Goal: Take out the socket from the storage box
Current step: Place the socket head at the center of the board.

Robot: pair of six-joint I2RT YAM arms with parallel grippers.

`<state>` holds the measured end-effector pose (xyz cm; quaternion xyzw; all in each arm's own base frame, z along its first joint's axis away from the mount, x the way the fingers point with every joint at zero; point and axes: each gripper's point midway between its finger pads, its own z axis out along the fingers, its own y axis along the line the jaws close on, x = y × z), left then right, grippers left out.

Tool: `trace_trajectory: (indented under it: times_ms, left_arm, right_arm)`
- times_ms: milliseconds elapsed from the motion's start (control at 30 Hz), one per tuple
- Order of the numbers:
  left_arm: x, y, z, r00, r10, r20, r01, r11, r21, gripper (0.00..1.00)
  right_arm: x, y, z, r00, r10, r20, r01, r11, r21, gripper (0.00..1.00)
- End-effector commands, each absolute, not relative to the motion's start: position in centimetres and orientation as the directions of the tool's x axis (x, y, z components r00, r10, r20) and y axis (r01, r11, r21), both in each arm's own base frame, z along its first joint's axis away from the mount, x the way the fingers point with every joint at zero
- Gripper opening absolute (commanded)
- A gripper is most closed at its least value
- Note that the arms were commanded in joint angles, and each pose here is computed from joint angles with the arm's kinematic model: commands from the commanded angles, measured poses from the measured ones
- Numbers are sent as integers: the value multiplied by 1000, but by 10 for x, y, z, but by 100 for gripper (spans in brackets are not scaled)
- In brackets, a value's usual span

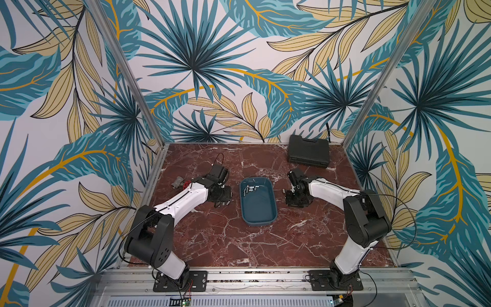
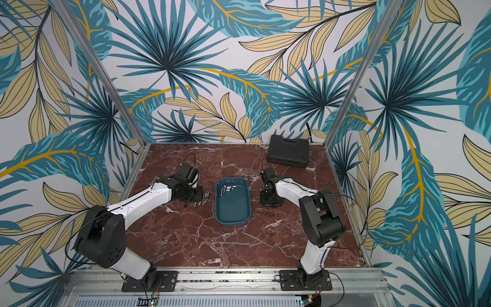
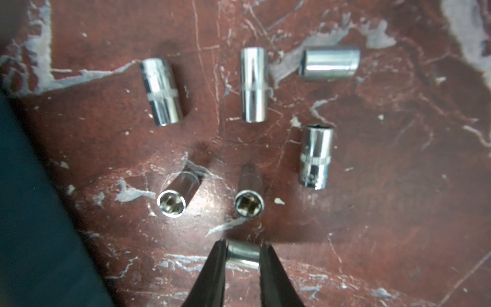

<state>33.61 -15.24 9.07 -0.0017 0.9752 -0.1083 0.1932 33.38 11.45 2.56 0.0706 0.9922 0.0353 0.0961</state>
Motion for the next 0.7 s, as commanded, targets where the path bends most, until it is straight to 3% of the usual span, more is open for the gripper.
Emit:
trace_trajectory:
  times_ms: [0,667]
  left_arm:
    - [338,-154,96,-924,-40,-381,45,976,-211,28]
    - [341,-156,99,-922,-36,-386,49,977,-208,28]
  right_arm:
    - [329,109,17,-975,150,-166,142,988,59,26]
    - [328,109,37,-974,140,-178,128,989,75,29]
